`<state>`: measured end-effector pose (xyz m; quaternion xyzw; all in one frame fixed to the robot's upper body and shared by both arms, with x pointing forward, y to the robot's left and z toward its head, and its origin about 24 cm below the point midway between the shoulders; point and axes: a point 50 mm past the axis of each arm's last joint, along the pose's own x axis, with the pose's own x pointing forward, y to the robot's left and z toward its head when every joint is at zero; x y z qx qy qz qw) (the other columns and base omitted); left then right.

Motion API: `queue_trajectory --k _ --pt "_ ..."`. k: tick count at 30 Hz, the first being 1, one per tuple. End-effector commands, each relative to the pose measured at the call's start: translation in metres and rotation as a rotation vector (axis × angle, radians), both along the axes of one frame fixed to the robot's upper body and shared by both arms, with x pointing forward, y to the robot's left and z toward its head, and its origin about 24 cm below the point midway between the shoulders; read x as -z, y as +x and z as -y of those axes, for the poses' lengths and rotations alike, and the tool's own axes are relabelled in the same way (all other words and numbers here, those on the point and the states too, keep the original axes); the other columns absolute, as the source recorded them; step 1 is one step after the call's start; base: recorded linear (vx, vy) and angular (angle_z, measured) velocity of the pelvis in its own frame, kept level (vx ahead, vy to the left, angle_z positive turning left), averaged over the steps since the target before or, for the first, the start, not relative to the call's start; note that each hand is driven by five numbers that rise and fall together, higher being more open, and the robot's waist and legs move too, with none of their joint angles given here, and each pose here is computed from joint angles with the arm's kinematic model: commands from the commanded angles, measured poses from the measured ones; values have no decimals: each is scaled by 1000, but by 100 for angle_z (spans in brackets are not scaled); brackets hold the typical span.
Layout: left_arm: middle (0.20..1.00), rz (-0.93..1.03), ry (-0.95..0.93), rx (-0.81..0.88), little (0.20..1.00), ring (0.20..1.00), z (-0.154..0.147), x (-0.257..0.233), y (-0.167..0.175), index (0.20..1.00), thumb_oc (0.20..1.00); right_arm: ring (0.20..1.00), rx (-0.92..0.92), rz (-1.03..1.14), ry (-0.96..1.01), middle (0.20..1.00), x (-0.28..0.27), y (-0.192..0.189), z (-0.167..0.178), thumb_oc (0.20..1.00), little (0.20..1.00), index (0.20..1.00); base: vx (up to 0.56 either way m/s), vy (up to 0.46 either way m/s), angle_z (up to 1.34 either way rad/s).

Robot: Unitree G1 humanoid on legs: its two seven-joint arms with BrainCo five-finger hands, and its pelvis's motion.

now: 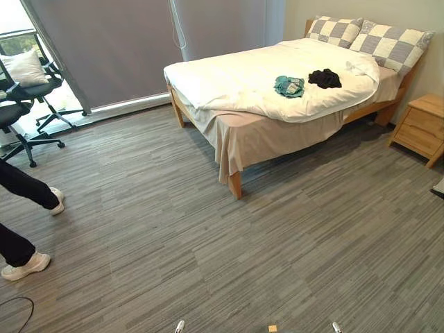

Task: Tidy up the quilt and then pick up the clothes from the bed and put them into the laundry hamper.

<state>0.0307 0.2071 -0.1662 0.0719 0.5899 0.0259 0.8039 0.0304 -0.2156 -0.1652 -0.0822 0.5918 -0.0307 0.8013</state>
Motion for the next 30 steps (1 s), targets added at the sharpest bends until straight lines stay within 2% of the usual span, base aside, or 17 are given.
queue_trajectory --k 1,12,19,25,30 --pt "1000 -163 171 -52 1000 1000 -3 3 46 1000 1000 1000 223 -148 36 1000 2 38 12 1000 1000 1000 42 27 3" --pt "1000 -183 149 -18 1000 1000 -4 4 41 1000 1000 1000 240 -147 10 1000 2 37 16 1000 1000 1000 76 75 -2" --pt "1000 -222 211 45 1000 1000 -11 1 47 1000 1000 1000 340 -45 46 1000 -3 58 14 1000 1000 1000 138 207 -9" --pt "1000 -234 227 12 1000 1000 -17 -2 55 1000 1000 1000 361 -138 47 1000 0 46 15 1000 1000 1000 352 -119 -33" --pt "1000 -291 244 17 1000 1000 -30 -3 43 1000 1000 1000 346 -213 63 1000 2 16 24 1000 1000 1000 667 -254 20"
